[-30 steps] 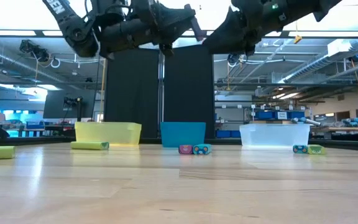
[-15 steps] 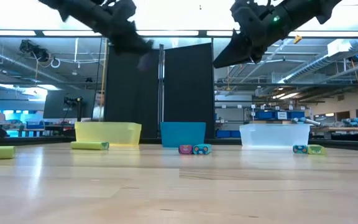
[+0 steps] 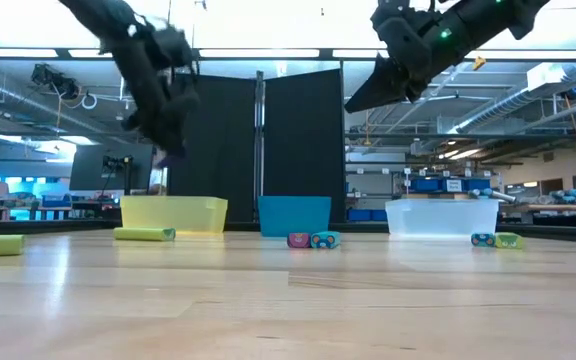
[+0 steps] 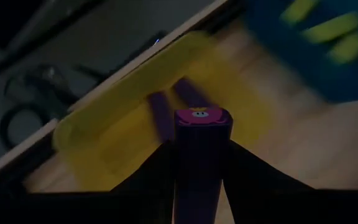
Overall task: Sort blocks
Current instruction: Put the violet block into the yellow bin
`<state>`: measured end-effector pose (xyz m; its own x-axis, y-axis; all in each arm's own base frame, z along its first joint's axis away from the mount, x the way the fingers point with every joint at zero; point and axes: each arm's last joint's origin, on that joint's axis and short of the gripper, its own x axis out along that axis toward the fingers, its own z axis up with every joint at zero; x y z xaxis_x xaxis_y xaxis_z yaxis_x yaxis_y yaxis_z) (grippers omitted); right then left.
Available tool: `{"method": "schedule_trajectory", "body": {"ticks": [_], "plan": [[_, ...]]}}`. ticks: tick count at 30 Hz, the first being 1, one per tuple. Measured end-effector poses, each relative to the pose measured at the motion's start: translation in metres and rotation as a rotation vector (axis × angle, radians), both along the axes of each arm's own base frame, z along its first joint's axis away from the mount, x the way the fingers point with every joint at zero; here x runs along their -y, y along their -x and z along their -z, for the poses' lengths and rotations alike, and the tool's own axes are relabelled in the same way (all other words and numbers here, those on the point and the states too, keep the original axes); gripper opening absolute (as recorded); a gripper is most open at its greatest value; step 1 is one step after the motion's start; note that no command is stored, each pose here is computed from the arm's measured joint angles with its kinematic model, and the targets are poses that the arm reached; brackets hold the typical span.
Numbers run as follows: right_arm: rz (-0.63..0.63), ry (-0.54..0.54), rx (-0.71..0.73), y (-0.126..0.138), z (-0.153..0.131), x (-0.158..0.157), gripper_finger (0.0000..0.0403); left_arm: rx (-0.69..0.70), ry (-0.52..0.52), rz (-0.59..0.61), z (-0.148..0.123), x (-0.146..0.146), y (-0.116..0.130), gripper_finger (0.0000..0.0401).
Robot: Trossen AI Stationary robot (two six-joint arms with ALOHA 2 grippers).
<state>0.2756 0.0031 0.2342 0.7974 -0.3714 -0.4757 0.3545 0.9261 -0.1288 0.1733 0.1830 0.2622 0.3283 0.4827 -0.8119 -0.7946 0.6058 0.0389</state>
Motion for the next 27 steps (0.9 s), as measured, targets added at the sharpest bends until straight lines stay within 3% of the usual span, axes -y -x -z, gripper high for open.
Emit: {"method": "schedule_trajectory", "body": {"ticks": [6,13,20,27], "plan": [[0.009,-0.005,-0.024,0.001,0.002,0.002,0.0013,-0.09,0.091,-0.087,0.036,-0.042,0.009,0.011],[0.01,-0.007,-0.035,0.002,0.003,0.002,0.001,-0.114,0.172,-0.12,0.056,-0.075,0.008,0.011],[0.018,-0.018,-0.048,0.003,0.005,0.002,0.0009,-0.135,0.266,-0.122,0.077,-0.087,0.004,0.011],[0.018,-0.019,-0.051,0.003,0.005,0.002,0.001,-0.154,0.296,-0.128,0.092,-0.091,0.001,0.011]]}}
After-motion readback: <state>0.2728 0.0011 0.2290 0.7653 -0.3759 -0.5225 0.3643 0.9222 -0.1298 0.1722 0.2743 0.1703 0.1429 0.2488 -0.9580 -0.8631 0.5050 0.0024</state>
